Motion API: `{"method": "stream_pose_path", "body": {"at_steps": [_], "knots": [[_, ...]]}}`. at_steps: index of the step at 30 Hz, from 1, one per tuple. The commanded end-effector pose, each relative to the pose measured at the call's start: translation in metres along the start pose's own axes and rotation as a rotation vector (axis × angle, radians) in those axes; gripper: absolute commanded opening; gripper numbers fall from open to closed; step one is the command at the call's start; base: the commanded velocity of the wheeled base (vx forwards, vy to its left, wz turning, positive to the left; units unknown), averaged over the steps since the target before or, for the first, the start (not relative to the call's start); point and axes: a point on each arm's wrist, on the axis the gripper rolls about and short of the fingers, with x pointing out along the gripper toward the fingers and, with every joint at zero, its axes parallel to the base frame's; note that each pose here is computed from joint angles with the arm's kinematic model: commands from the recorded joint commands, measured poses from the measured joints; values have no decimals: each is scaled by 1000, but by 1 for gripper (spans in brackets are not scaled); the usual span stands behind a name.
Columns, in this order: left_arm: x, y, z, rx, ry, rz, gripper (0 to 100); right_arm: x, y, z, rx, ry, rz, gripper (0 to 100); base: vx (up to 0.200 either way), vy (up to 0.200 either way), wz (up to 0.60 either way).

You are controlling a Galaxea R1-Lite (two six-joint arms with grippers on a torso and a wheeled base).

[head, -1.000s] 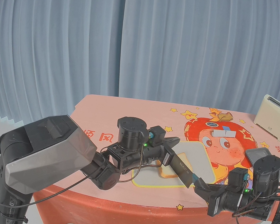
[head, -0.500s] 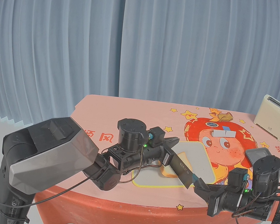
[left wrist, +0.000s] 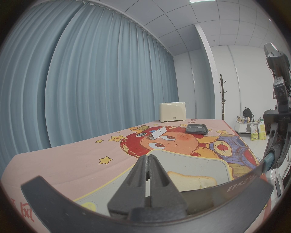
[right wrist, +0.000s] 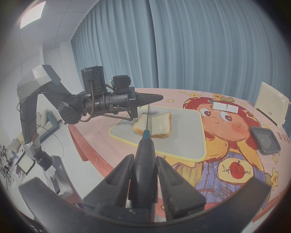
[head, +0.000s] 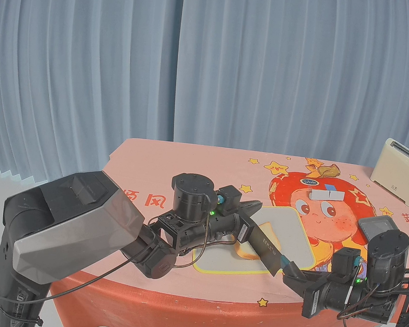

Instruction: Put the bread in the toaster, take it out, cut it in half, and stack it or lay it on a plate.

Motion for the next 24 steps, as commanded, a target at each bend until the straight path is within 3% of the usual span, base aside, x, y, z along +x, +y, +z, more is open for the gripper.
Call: {"method": "stream_pose_path", "body": {"at_steps": [1,7,15,24], "knots": [[0,-1,4,4,-11,-2,0,2,-1,-2,-1,18,-6,0,0,0,0],[-8,-1,29,15,-63,1,0,2,0,-1,-2,11,0,0,0,0,0],[-7,2,23,10,-48,6,0,0,1,2,4,-3,4,0,0,0,0],[-6,-7,4,2,8,-14,0,-2,1,4,6,-19,4,0,0,0,0]]}}
